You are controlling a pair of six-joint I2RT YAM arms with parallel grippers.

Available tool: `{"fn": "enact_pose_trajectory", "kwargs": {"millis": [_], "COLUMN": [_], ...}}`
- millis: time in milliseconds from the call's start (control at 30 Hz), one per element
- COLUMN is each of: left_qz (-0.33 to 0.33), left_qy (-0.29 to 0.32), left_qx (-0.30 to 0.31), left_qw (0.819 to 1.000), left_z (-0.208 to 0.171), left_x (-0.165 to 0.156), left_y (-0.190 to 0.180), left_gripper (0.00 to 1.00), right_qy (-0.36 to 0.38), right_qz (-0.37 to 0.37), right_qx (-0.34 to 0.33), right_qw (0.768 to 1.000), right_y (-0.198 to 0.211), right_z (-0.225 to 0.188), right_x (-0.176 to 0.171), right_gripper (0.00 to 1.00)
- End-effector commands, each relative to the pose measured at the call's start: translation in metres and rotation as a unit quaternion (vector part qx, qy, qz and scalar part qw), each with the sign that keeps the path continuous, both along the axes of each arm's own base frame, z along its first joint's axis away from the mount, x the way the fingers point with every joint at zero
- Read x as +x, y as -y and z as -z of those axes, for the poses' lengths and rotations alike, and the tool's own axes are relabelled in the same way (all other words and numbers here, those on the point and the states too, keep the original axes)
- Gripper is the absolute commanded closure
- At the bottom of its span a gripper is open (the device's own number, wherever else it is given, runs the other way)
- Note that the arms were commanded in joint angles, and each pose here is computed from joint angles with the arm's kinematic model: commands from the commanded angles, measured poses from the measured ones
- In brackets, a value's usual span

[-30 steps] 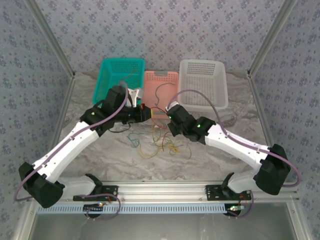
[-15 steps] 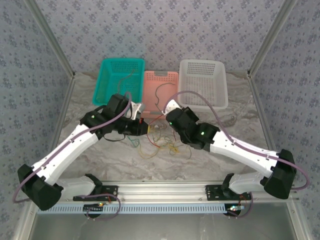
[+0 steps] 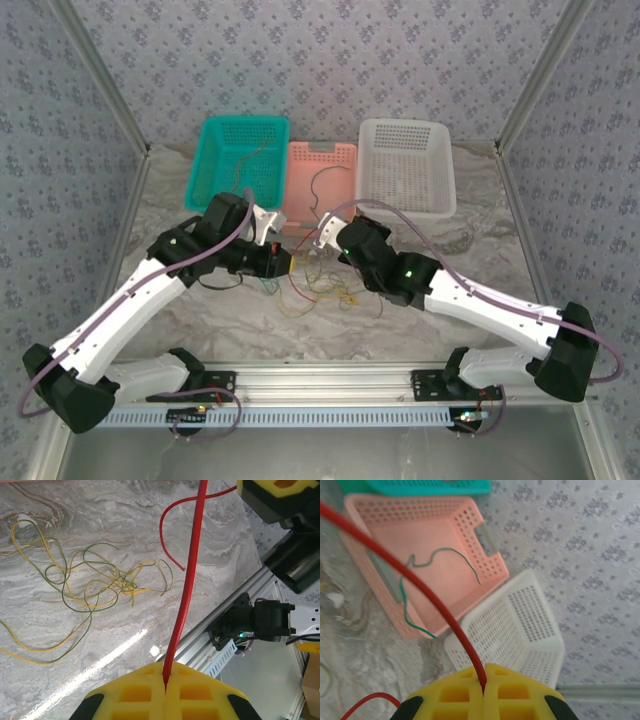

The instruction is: Untangle the cables

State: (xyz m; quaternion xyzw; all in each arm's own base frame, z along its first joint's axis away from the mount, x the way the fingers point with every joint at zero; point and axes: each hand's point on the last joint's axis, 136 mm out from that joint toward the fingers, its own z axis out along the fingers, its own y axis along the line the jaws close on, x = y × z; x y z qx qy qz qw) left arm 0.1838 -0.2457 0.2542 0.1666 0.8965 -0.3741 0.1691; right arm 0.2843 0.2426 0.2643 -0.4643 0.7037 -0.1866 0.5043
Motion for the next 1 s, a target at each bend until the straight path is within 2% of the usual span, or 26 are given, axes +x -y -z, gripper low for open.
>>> {"fn": "enact_pose_trajectory", "kwargs": {"millis": [0, 67, 200, 300, 400, 467, 533, 633, 767, 900, 967], "left_qz": [0.007, -0.003, -0.049, -0.094, -0.134, -0.144, -0.155, -0.179, -0.232, -0.302, -0.320], "left_qy": [0.025, 0.026, 0.042, 0.076, 0.094, 0.085, 0.068, 0.028, -0.020, -0.059, -0.063], "left_qx": [-0.010, -0.009, -0.033, -0.054, -0.059, -0.072, -0.101, -0.145, -0.177, -0.230, -0.244], "left_qw": [1.000, 1.000, 0.997, 0.991, 0.985, 0.983, 0.980, 0.973, 0.956, 0.923, 0.913], "left_z": [-0.023, -0.026, -0.041, -0.061, -0.071, -0.071, -0.063, -0.039, -0.015, -0.010, -0.016], "left_x": [0.005, 0.013, 0.032, 0.040, 0.038, 0.031, 0.025, 0.021, 0.026, 0.036, 0.039], "left_y": [0.002, 0.001, -0.006, -0.019, -0.034, -0.037, -0.033, -0.020, -0.007, -0.002, 0.000], "left_gripper": [0.98, 0.77, 0.58, 0.41, 0.39, 0.40, 0.42, 0.43, 0.37, 0.32, 0.32], "right_qy": [-0.093, -0.141, -0.261, -0.347, -0.423, -0.452, -0.474, -0.499, -0.503, -0.490, -0.484], "right_qz": [-0.049, -0.051, -0.035, 0.005, 0.062, 0.093, 0.121, 0.110, 0.110, 0.115, 0.114], "right_qx": [0.025, 0.065, 0.157, 0.208, 0.255, 0.286, 0.339, 0.398, 0.403, 0.391, 0.377], "right_qw": [0.994, 0.987, 0.952, 0.914, 0.867, 0.840, 0.803, 0.762, 0.757, 0.770, 0.782], "right_y": [-0.011, -0.011, -0.012, -0.012, -0.007, -0.005, -0.004, -0.017, -0.028, -0.036, -0.041], "right_z": [0.012, 0.009, 0.000, 0.007, 0.021, 0.030, 0.033, 0.030, 0.031, 0.037, 0.042], "right_x": [-0.024, -0.030, -0.030, -0.026, -0.013, -0.006, 0.003, 0.006, 0.003, -0.001, -0.005], "right_gripper": [1.00, 1.00, 1.00, 1.00, 1.00, 1.00, 1.00, 1.00, 1.00, 1.00, 1.00]}}
